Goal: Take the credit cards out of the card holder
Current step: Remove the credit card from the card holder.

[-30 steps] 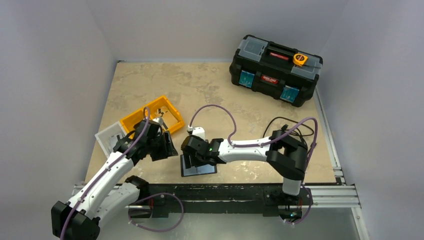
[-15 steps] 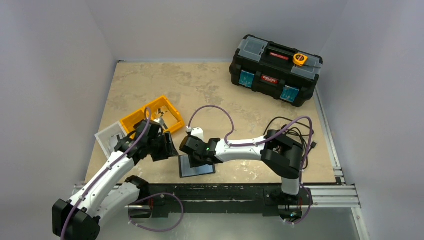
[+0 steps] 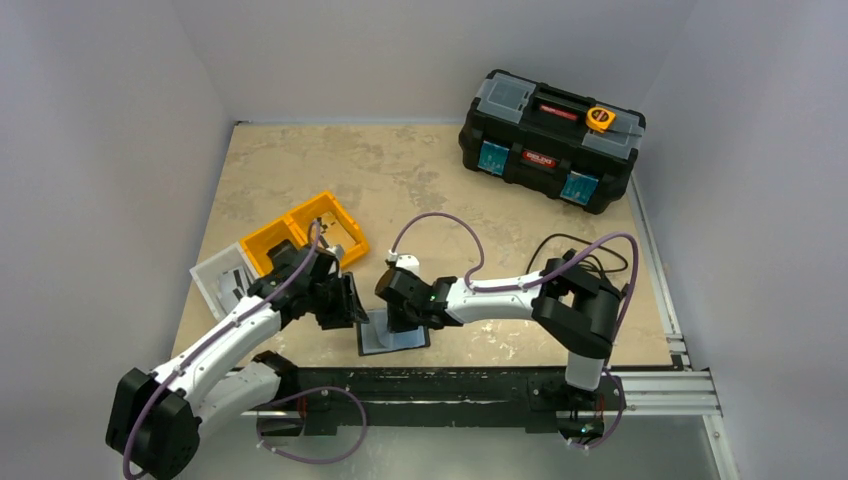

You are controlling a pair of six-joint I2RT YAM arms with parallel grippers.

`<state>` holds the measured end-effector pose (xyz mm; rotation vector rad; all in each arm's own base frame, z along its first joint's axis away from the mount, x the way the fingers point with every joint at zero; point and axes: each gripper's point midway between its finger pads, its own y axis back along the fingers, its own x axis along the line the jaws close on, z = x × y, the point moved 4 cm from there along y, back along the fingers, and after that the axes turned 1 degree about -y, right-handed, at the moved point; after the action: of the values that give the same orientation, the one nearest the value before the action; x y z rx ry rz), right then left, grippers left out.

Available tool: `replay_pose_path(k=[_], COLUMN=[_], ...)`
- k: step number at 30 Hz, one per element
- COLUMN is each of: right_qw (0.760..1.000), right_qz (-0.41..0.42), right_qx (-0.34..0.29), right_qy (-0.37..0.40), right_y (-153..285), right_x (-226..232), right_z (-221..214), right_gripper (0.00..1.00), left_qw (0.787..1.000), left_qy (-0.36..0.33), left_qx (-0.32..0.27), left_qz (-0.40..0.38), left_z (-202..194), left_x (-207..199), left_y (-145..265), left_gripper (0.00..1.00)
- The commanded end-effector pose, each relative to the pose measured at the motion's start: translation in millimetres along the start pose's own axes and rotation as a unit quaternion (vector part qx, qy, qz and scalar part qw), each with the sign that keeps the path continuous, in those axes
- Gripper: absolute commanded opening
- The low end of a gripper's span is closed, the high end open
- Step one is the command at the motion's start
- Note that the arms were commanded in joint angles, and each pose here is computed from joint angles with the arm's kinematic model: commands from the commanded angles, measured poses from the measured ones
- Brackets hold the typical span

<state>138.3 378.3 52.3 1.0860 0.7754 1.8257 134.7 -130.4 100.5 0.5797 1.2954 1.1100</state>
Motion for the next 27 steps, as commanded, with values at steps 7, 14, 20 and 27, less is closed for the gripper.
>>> replay_pose_path(k=[7, 14, 20, 27], right_qw=[0.999, 0.999, 1.0, 0.999], right_qz=[-0.019, -0.009, 0.012, 0.044], right_qx=[0.036, 0.029, 0.009, -0.018], right_qy=[-0.003, -0.008, -0.004, 0.005], right_y=[-8.9, -2.7, 11.0, 41.2], right_x=[-24.2, -23.0, -8.9, 14.5], right_z=[-21.6, -18.4, -2.1, 22.6], right_gripper=[0.0, 0.0, 0.0, 0.14], left_qw=[0.998, 0.998, 0.998, 0.999], left_qy=[-0.007, 0.001, 0.01, 0.011], left_qx=[0.038, 0.053, 0.052, 0.03], left_qz=[-0.049, -0.042, -0.026, -0.023], left_z=[-9.4, -14.7, -16.2, -13.0], left_x=[-26.5, -28.3, -23.6, -23.4], left_y=[-29.8, -47.3, -49.9, -38.6], left_gripper=[0.38, 0.27, 0.06, 0.0])
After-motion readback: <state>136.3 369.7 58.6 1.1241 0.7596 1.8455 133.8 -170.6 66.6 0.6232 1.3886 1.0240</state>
